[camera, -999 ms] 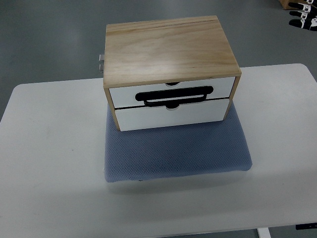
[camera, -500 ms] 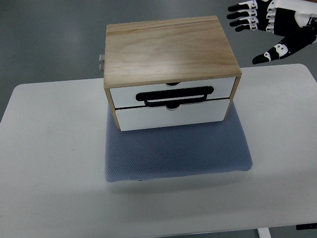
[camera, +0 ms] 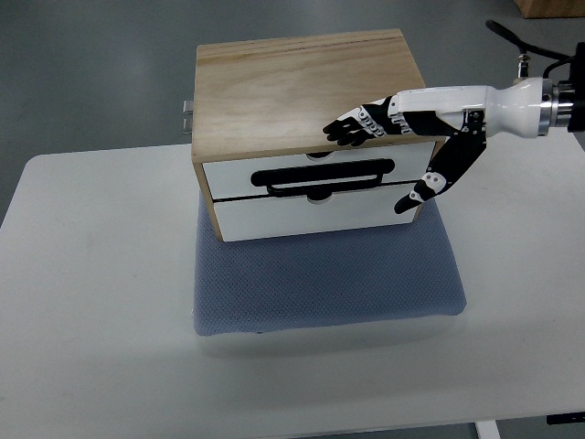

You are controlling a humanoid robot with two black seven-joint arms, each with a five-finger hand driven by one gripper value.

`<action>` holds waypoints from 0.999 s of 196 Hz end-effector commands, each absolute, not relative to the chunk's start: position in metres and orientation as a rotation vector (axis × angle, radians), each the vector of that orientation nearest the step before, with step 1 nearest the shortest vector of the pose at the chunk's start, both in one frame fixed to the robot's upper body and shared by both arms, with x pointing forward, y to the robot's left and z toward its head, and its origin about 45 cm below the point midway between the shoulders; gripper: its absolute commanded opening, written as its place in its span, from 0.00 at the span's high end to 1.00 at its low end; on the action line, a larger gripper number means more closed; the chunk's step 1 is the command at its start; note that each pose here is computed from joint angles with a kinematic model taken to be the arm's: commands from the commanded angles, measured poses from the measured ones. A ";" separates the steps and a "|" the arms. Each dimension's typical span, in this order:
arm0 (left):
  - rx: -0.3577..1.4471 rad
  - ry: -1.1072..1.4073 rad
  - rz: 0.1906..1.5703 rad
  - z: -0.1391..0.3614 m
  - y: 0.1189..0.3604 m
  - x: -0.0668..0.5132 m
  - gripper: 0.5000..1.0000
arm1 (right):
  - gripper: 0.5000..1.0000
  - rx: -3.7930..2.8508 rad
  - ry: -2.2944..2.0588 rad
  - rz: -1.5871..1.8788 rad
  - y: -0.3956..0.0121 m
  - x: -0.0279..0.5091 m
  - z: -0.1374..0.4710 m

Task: Open wood drawer with right hand
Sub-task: 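Reach the right hand toward the upper drawer's black bar handle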

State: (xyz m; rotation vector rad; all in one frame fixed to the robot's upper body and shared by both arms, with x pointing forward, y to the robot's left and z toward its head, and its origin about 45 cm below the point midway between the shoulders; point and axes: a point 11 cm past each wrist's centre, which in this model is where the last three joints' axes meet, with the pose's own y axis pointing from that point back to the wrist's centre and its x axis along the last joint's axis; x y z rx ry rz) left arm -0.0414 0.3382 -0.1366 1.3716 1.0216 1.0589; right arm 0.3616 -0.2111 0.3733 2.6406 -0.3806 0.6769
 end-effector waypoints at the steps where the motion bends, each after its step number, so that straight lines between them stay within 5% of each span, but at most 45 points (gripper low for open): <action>1: 1.371 1.022 1.058 -0.137 0.338 -0.041 0.00 | 0.11 2.644 -0.340 0.699 -0.192 0.364 0.368; 196: 1.371 1.022 1.058 -0.137 0.338 -0.041 0.00 | 0.11 2.583 -0.322 0.615 -0.179 0.392 0.326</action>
